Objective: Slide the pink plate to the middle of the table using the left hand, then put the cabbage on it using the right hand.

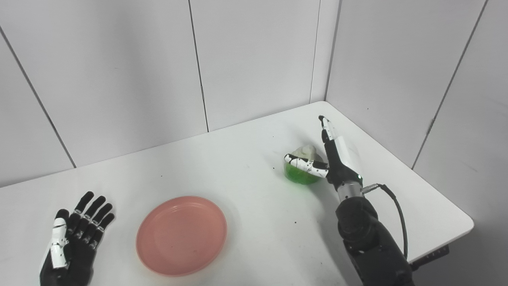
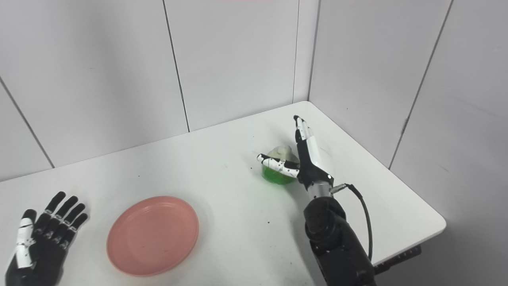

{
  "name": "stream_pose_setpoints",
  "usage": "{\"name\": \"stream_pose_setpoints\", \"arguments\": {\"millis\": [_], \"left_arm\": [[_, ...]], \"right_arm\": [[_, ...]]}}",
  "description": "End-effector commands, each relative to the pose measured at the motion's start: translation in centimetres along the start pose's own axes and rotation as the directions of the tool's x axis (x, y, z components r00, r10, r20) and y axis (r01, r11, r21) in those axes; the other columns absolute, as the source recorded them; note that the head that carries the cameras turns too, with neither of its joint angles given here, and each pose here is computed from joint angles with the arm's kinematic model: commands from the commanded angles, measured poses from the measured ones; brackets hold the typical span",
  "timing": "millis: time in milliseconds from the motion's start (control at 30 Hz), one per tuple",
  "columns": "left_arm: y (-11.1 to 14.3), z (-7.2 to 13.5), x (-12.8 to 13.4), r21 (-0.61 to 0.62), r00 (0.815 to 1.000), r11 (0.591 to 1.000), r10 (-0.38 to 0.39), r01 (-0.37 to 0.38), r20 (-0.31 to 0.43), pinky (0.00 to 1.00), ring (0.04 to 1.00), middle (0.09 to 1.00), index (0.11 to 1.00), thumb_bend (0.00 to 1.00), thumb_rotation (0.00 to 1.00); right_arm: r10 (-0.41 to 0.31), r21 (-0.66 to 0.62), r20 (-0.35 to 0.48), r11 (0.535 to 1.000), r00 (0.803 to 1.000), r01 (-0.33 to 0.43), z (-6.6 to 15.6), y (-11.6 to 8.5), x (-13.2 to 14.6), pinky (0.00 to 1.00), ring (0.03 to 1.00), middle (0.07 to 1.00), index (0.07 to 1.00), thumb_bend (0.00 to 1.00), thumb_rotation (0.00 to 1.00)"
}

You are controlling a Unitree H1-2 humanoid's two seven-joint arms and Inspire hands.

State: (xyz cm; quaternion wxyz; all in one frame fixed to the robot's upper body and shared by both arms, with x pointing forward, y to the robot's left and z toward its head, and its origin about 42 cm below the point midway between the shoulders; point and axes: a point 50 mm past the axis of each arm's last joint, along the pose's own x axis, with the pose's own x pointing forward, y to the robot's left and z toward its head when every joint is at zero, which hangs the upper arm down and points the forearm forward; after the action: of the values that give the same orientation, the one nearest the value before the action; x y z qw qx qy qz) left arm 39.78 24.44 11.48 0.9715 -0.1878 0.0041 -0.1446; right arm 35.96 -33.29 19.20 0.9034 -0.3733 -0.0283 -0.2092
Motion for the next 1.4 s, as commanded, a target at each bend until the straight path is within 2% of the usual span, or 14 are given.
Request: {"name": "stream_pose_setpoints", "arguments": {"millis": [0, 567, 800, 1200, 1367], "left_arm": [[0.9, -1.0, -0.8, -0.003, 0.998, 1.0, 0.024, -0.024, -0.062, 0.9, 0.872, 0.87, 0.87, 0.4, 1.0], [0.9, -1.3, -1.0, 0.007, 0.997, 1.0, 0.023, -0.023, -0.078, 0.9, 0.865, 0.865, 0.862, 0.39, 1.0], [0.8, -1.2, -1.1, 0.007, 0.997, 1.0, 0.018, -0.018, -0.079, 0.9, 0.866, 0.867, 0.865, 0.4, 1.0], [0.9, -1.3, -1.2, 0.013, 0.997, 1.0, 0.019, -0.018, -0.081, 0.9, 0.869, 0.867, 0.864, 0.4, 1.0], [0.8, -1.4, -1.1, 0.012, 0.997, 1.0, 0.02, -0.019, -0.08, 0.9, 0.871, 0.867, 0.864, 0.4, 1.0]], "right_arm": [[-0.057, 0.009, 0.094, 0.998, 0.994, 0.056, 1.6, -1.0, 1.3, 0.84, 0.964, 1.0, 1.0, 1.0, 0.64], [0.004, -0.001, 0.03, 1.0, 1.0, -0.004, -0.4, 1.2, 2.7, 0.78, 0.939, 1.0, 1.0, 1.0, 0.61], [-0.005, -0.014, 0.011, 1.0, 1.0, 0.005, -0.9, 1.2, 3.2, 0.78, 0.939, 1.0, 1.0, 1.0, 0.58], [-0.046, 0.059, -0.01, 0.997, 0.999, 0.046, -0.9, 1.1, 3.9, 0.78, 0.924, 1.0, 1.0, 1.0, 0.57], [-0.065, 0.108, -0.022, 0.992, 0.998, 0.067, -0.9, 1.3, 4.0, 0.78, 0.894, 0.955, 1.0, 1.0, 0.57]]}}
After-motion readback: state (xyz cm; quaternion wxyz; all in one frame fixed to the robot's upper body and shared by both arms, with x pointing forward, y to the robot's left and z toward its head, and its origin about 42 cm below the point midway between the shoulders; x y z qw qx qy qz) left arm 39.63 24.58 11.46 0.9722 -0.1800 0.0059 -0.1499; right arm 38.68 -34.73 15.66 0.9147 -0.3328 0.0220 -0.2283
